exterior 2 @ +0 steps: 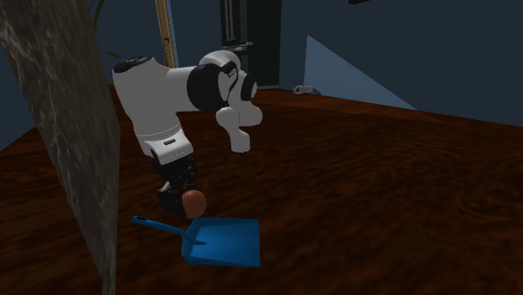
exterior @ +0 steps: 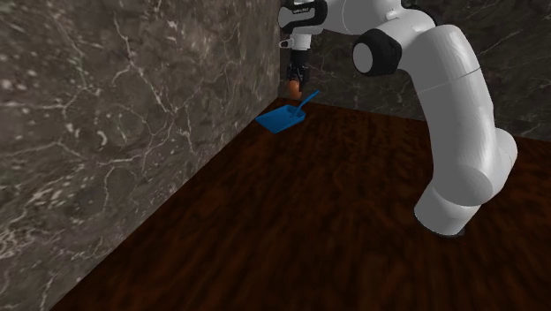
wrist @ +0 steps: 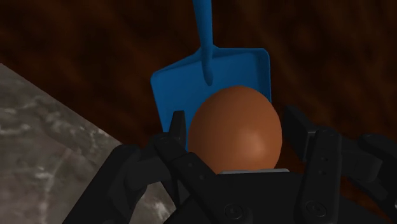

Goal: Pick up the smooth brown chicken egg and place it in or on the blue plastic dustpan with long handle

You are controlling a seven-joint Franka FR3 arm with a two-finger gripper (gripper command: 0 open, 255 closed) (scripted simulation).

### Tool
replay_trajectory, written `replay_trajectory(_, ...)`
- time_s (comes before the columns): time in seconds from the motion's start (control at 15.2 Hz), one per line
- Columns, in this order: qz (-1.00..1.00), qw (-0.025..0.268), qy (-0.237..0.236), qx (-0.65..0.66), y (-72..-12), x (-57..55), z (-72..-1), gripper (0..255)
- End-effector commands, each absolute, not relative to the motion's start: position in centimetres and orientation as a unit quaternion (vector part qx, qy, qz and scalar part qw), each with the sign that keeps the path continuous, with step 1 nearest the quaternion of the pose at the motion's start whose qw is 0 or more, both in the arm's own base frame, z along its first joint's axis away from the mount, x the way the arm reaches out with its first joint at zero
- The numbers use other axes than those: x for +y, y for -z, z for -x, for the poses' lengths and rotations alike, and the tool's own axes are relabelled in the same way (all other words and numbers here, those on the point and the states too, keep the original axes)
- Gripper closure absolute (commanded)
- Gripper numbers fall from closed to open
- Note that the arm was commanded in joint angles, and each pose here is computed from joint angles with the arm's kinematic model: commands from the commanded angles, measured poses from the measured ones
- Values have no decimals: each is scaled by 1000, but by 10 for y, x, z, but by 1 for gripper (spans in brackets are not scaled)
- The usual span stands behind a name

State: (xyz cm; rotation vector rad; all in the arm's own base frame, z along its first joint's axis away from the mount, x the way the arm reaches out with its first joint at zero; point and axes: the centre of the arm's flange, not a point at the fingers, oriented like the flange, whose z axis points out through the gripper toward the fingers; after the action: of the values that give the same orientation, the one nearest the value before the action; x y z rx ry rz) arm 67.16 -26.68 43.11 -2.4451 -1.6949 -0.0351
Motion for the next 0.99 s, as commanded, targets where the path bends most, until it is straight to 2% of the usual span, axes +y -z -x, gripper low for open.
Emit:
replay_trajectory(0.0,819,83,12,-568,-427,-267,-672,255)
replay_trajectory(0.4,819,83,12,-568,-427,-267,-672,255)
replay_trajectory(0.46,819,83,12,-568,-427,-267,-672,0)
replay_trajectory(0.79,819,83,12,-568,-427,-267,-672,0)
replay_trajectory(0.92,819,83,12,-568,-453,-271,-673,0)
